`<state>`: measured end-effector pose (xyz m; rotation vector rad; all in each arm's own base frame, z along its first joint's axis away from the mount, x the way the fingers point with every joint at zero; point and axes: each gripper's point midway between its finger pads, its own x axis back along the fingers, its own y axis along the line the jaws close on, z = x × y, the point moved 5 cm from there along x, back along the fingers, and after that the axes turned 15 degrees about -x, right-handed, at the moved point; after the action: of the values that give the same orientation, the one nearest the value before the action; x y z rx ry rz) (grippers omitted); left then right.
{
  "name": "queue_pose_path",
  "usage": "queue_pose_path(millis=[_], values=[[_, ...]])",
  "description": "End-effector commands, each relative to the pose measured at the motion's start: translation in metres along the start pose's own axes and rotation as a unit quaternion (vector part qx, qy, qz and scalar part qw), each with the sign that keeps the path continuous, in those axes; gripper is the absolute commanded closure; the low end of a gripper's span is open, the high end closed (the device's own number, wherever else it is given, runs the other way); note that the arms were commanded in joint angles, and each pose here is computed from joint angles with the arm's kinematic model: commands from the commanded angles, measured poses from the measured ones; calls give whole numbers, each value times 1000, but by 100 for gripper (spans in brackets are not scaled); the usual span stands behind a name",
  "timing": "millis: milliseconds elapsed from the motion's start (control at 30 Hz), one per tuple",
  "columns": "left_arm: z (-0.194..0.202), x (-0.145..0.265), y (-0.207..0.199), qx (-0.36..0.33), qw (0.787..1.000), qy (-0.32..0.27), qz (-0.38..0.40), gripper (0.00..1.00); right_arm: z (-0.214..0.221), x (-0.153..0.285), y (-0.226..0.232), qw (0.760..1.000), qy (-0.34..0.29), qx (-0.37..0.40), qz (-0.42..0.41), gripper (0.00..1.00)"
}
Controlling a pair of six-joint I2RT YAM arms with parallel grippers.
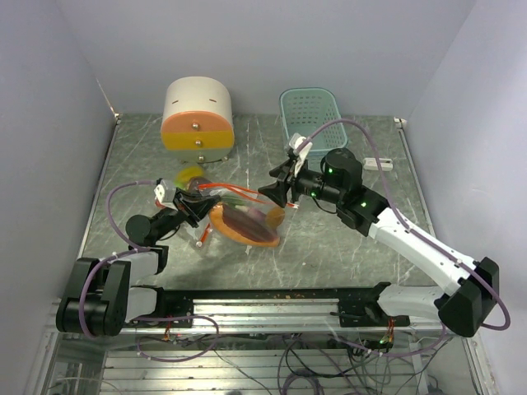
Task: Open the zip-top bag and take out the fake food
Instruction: Open the zipper of the food storage bag at the center of the board.
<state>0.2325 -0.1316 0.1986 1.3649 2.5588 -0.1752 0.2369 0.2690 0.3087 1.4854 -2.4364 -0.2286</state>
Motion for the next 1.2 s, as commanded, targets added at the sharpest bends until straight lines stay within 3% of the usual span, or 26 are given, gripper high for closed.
queue_pose_path(millis=[0, 433, 500, 667, 700, 767, 833, 933, 967, 1033, 1167], values=[[-25, -5, 0, -60, 997, -45, 16, 93, 17, -6, -6, 1000, 17, -9, 1, 42], [-25, -4, 0, -62, 997, -42, 9, 93, 34, -17, -24, 999, 32, -12, 38, 46], [-25, -4, 0, -63, 997, -42, 7, 93, 38, -20, -26, 998, 41, -14, 38, 54], [-24, -4, 5, -60, 997, -43, -9, 93, 23, -25, -21, 999, 24, -17, 23, 95], [-24, -3, 6, -59, 997, -44, -17, 93, 21, -25, -19, 999, 19, -19, 18, 100], [-25, -3, 11, -54, 997, -47, -40, 92, 16, -24, -13, 1000, 4, -28, 4, 100], [-29, -3, 17, -47, 995, -49, -67, 68, 9, -24, -10, 999, -7, -31, -2, 100], [-38, 0, 23, -32, 991, -57, -117, 17, -3, -23, -17, 999, -22, -31, 34, 100], [-42, 2, 24, -26, 989, -63, -134, 5, -8, -21, -21, 998, -30, -31, 55, 100], [-53, 8, 25, -15, 982, -82, -168, 0, -20, -16, -33, 991, -54, -37, 113, 100], [-72, 17, 24, 36, 967, -116, -223, 1, -37, -2, -44, 976, -97, -66, 185, 100]])
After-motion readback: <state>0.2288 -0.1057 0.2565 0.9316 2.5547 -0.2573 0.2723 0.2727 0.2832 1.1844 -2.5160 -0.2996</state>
